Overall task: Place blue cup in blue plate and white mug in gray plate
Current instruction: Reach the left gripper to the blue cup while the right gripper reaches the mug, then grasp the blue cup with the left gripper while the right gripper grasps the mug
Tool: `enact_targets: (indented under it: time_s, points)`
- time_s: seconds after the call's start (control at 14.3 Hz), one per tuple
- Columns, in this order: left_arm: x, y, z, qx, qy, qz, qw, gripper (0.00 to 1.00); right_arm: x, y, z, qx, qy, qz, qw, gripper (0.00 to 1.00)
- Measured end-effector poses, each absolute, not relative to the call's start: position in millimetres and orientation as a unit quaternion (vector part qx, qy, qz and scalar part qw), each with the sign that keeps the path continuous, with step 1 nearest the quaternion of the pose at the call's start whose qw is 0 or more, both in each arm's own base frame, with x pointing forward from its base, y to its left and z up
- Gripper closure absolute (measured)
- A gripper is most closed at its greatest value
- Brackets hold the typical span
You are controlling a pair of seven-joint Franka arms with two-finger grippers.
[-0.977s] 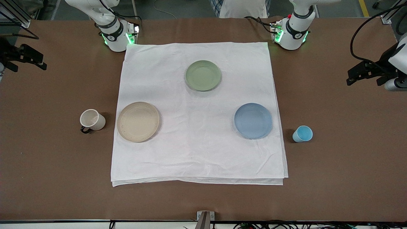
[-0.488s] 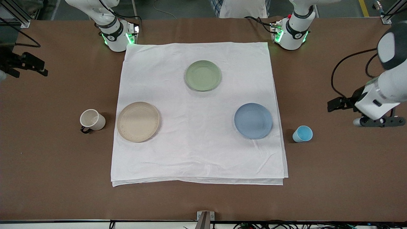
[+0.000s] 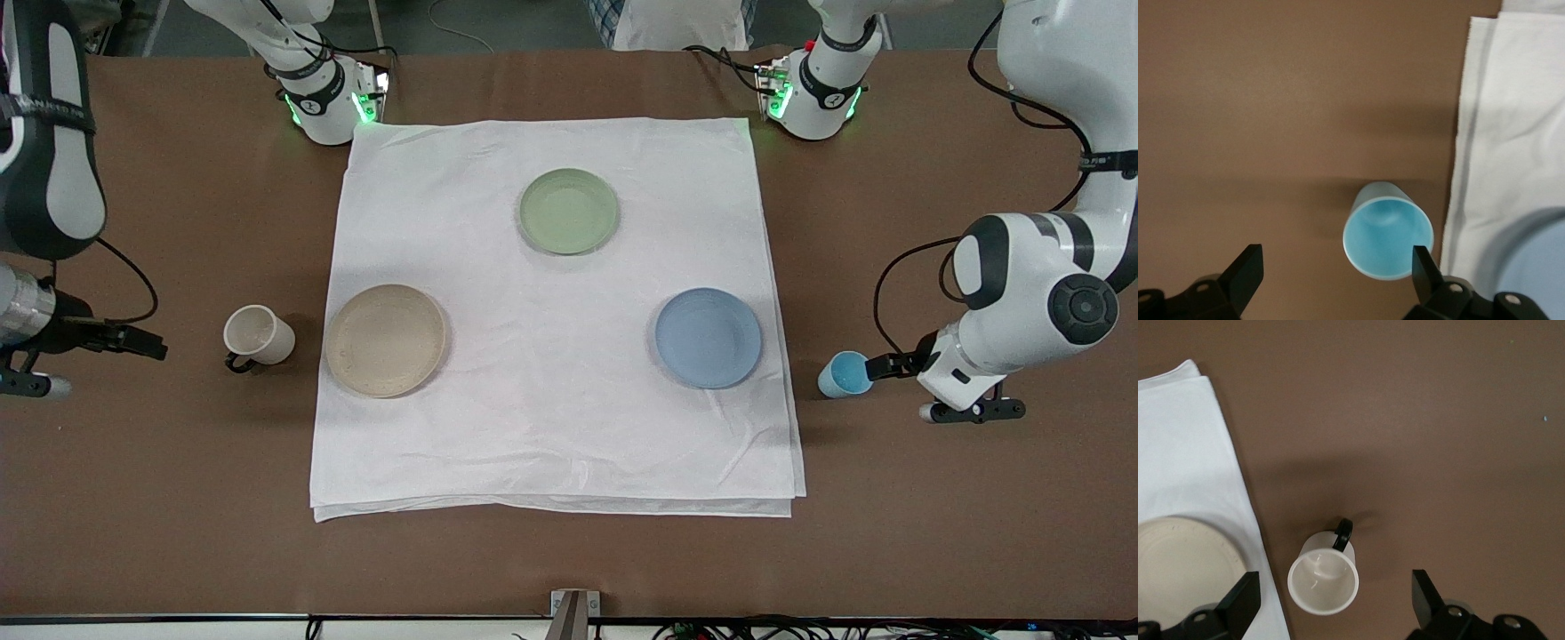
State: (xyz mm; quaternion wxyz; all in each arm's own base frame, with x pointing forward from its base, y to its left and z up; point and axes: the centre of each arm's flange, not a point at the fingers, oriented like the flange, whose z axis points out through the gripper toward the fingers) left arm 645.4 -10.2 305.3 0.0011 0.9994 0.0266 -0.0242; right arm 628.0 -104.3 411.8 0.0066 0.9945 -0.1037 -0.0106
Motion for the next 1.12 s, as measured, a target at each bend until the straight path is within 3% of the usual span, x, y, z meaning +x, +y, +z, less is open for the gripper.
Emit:
enact_targets:
  time_s: [0.07,0.14,0.28,0.42,0.77,0.91,1.05,1.12]
  points:
    - [645,-9,291,0.999,0.027,-0.022,0.001,0.08,624,-107,384,0.991,-0.131,-0.009,0.001,0.00]
    - [643,-9,279,0.999,0.028,-0.023,0.002,0.08,618,-107,356,0.988,-0.157,-0.011,-0.004,0.00]
    - [637,-9,261,0.999,0.028,-0.029,0.002,0.22,604,-103,306,0.980,-0.197,-0.029,-0.005,0.00]
    - [634,-9,254,0.999,0.027,-0.034,0.001,0.26,597,-98,272,0.977,-0.211,-0.045,-0.006,0.00]
    - [629,-13,237,0.999,0.024,-0.049,0.001,0.79,588,-94,240,0.976,-0.215,-0.045,-0.005,0.06]
    - [630,-18,238,0.999,0.020,-0.047,0.003,0.96,583,-93,231,0.975,-0.216,-0.054,-0.005,0.21]
    - [631,-26,244,0.999,0.021,-0.042,0.004,0.96,578,-92,225,0.974,-0.216,-0.062,-0.004,0.26]
    - [633,-33,248,0.999,0.026,-0.038,0.006,0.96,577,-92,223,0.974,-0.216,-0.065,-0.004,0.37]
